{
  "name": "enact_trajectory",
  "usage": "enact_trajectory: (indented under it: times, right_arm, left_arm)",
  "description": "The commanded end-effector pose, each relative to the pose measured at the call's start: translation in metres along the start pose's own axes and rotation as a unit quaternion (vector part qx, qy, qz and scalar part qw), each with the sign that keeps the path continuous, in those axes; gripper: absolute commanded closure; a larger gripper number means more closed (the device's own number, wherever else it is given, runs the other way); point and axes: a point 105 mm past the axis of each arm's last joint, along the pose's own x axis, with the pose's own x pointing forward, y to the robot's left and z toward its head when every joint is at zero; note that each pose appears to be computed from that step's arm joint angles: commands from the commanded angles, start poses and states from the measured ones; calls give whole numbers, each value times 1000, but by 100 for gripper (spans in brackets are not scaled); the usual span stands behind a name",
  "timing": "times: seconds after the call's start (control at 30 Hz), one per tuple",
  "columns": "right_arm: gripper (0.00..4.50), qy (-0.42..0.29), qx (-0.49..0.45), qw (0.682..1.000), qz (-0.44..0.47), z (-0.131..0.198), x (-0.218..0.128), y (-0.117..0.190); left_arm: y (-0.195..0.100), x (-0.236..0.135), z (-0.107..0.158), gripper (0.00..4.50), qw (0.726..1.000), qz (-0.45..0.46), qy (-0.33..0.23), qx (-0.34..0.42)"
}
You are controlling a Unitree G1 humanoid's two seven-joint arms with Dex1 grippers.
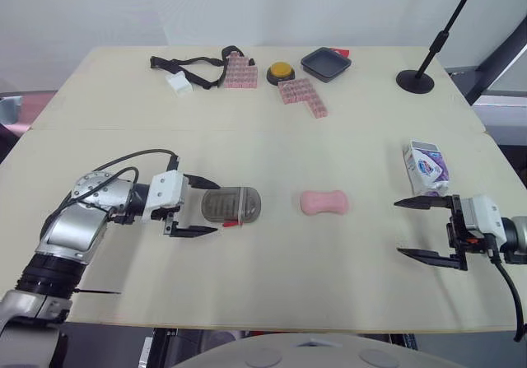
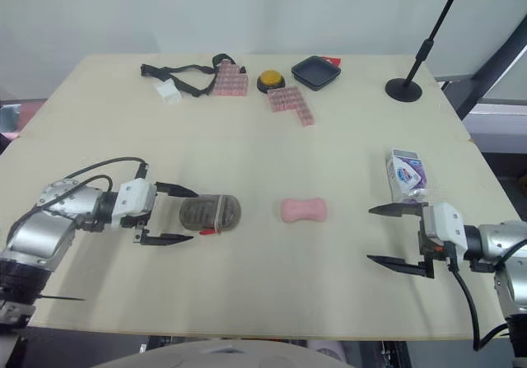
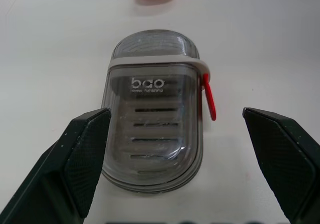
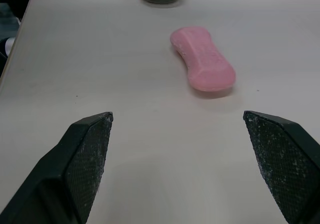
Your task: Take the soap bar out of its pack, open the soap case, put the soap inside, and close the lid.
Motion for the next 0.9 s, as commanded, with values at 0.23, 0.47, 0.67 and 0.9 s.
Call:
enact_trajectory:
  times: [0.23,0.47,0.67,0.9]
  right_arm:
    - [2,-3,-28,1000,-1,16,6,-1]
    - [2,-1,-26,1000,-2,20,7,4]
    - [2,6,-24,1000,-4,16,3,4]
    - [2,9,-23,1000,-6,13,4,4]
  left_arm:
    - [10,13,-8,0,999,-12,25,33]
    - [8,29,-10,0,998,-19,28,46]
    - [5,32,-11,0,999,-25,21,25]
    - [9,32,-11,0,999,-12,23,22]
